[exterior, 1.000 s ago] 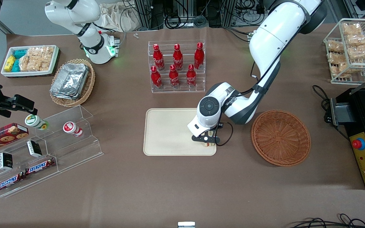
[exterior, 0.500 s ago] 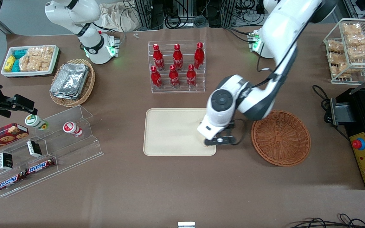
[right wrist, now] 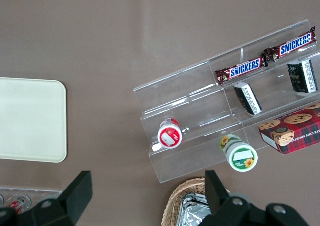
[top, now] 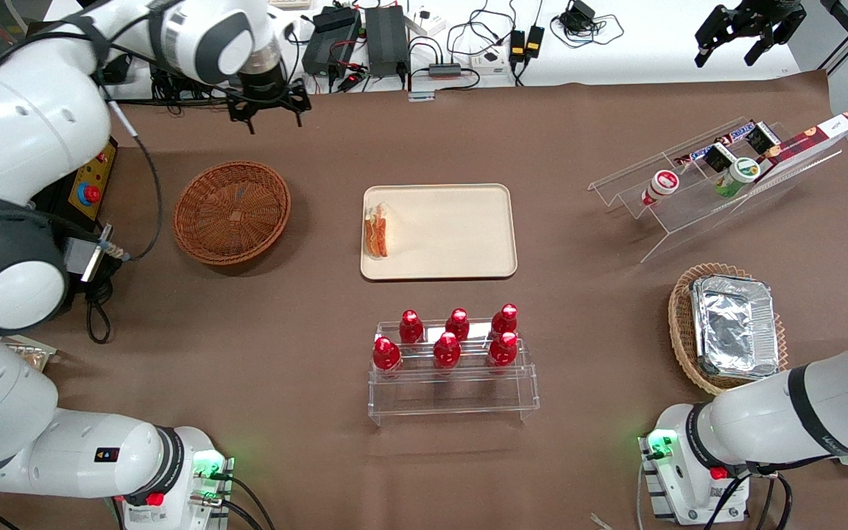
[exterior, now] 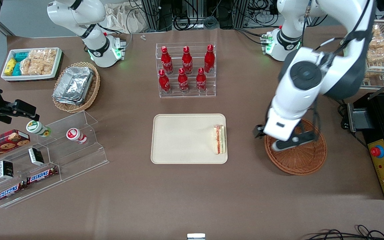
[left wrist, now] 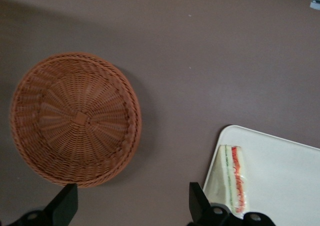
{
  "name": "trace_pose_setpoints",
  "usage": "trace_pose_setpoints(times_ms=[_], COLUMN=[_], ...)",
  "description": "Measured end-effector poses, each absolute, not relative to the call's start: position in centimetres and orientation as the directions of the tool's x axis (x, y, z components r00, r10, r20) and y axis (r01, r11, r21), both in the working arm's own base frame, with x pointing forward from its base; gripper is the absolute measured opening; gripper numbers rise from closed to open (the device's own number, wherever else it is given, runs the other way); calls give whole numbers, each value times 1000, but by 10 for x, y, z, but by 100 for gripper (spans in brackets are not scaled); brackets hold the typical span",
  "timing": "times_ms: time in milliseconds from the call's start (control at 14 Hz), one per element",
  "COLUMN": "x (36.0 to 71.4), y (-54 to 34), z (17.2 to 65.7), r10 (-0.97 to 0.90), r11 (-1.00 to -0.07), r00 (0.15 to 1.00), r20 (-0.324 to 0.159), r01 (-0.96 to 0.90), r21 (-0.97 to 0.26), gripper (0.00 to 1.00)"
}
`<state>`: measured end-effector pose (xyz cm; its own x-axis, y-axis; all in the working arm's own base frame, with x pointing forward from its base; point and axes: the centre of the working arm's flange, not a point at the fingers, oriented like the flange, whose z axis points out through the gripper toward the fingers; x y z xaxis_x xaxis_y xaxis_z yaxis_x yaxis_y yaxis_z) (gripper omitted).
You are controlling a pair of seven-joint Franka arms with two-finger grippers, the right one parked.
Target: Place sandwich from basket to tray
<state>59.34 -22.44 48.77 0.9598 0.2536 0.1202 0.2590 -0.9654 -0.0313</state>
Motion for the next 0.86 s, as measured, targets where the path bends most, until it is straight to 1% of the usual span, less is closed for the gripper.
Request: trace_pose_setpoints(times_ms=[214,429,571,786,857], x=[575,560,557,557,559], y=[-163,-103,-76,-50,-44], z=[507,520,525,535,542], r10=[187,106,57,-34,-66], r11=[-982,-994,-997,-998,-996], r00=[977,990,995,999,997], r20=[100,96,79,38,38], r01=[190,108,60,-32,-64], r21=[-16,-24,-40,-54,-54], gripper=[100,100,100,100,100])
